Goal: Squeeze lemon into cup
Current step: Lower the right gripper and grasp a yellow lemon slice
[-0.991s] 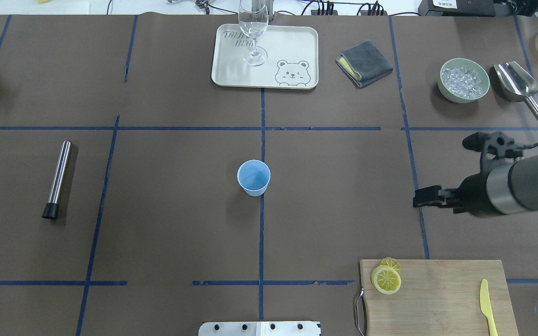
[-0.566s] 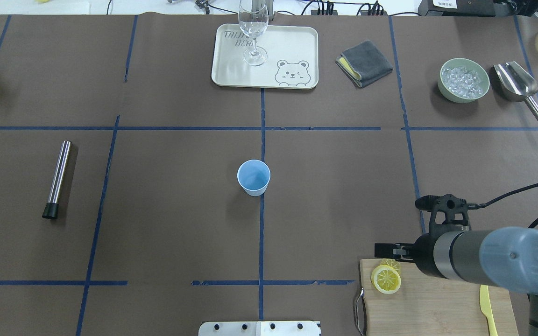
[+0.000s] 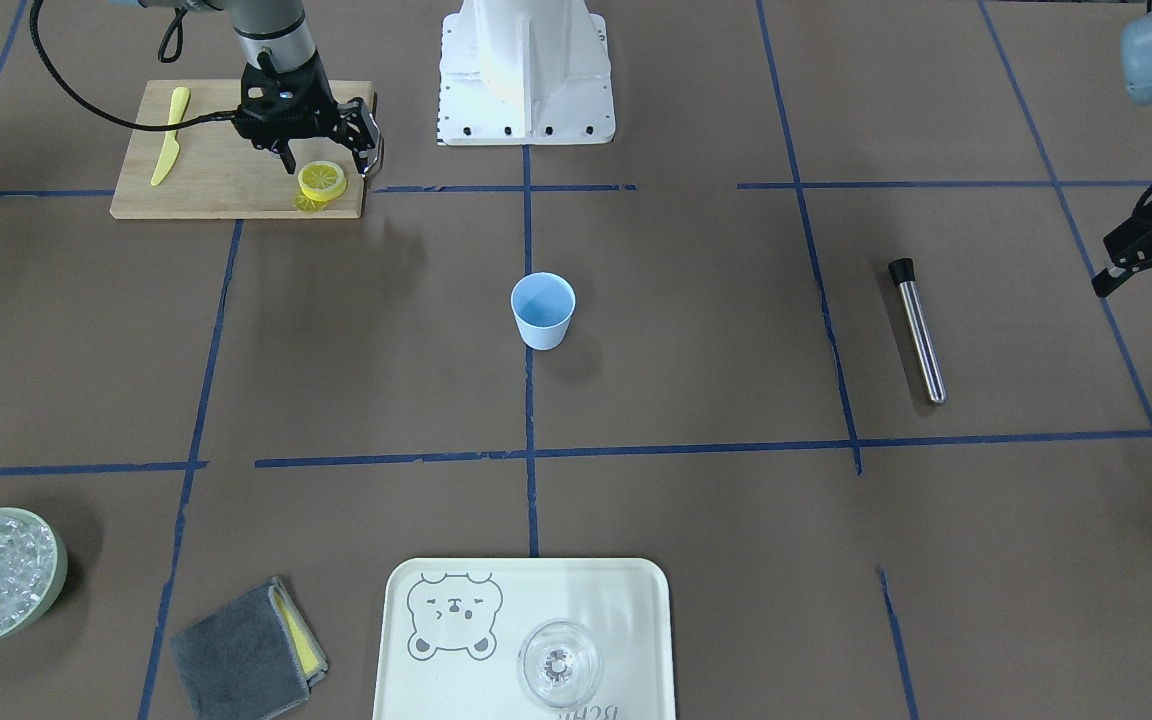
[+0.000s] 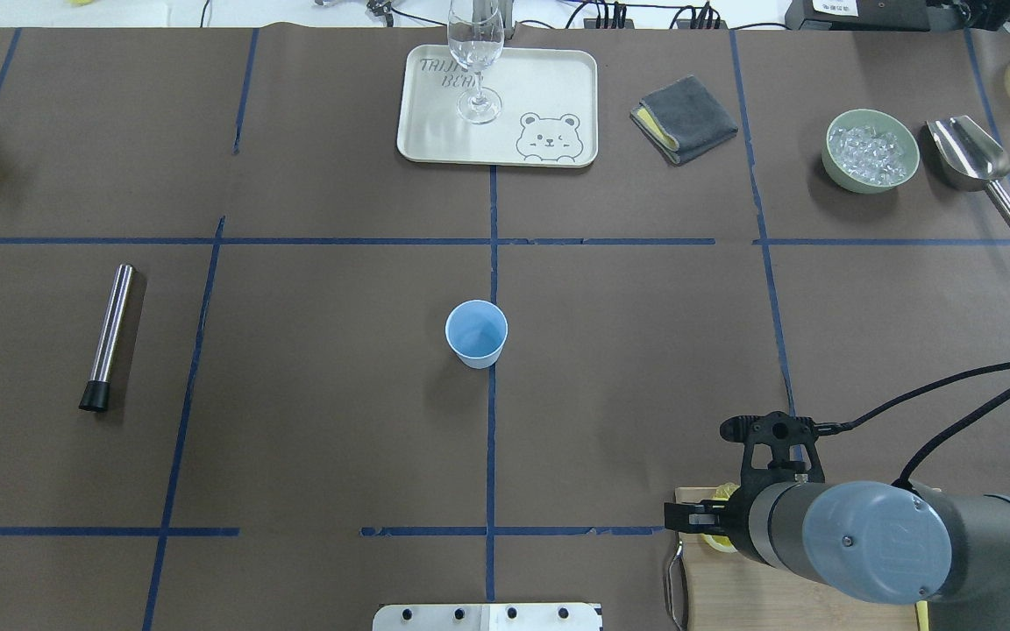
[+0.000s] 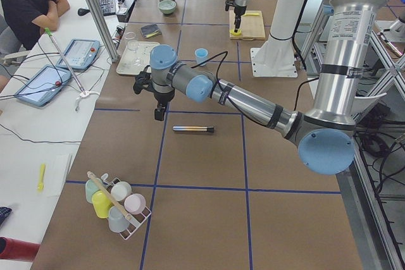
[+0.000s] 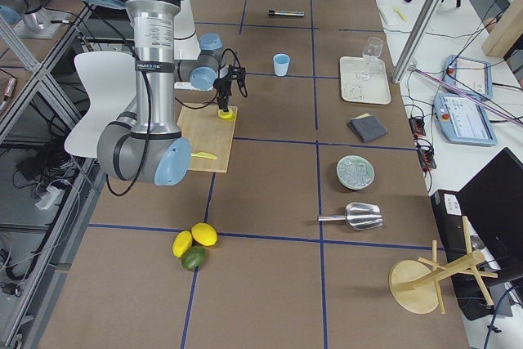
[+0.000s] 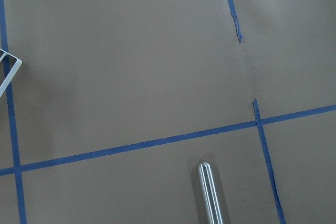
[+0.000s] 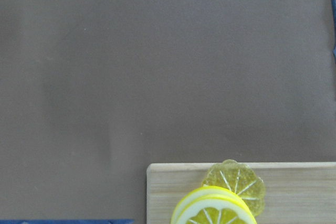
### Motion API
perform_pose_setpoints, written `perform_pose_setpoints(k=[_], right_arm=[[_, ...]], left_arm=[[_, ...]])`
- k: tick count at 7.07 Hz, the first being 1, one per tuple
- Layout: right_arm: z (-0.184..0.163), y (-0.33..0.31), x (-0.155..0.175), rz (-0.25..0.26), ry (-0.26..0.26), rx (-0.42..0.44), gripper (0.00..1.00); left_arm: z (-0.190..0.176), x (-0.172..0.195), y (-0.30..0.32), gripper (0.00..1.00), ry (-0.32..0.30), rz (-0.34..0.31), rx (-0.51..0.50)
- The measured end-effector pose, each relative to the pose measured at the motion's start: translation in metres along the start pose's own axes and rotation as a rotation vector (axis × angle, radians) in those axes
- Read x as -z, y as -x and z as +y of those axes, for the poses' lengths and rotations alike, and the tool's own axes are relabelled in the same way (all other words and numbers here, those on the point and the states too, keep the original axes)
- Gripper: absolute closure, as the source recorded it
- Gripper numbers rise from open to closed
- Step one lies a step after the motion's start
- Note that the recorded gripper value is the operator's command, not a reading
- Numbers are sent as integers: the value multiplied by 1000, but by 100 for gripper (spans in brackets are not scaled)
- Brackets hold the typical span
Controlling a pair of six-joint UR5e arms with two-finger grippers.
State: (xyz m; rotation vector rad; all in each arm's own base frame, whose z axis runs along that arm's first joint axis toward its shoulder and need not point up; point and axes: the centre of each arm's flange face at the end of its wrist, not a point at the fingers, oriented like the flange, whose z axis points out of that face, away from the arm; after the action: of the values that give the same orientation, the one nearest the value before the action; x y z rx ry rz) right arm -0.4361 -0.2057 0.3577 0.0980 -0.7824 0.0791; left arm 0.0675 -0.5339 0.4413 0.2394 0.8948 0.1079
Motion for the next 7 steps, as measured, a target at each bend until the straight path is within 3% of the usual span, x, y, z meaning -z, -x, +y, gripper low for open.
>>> perform_pose_setpoints(k=[4, 7], right_arm=[[3, -7, -22, 47, 9, 3, 0], [6, -8, -25, 54, 15, 8, 0]], left_arm=[[0, 2, -2, 0, -4, 2, -4], [0, 4, -5, 0, -8, 3, -8]])
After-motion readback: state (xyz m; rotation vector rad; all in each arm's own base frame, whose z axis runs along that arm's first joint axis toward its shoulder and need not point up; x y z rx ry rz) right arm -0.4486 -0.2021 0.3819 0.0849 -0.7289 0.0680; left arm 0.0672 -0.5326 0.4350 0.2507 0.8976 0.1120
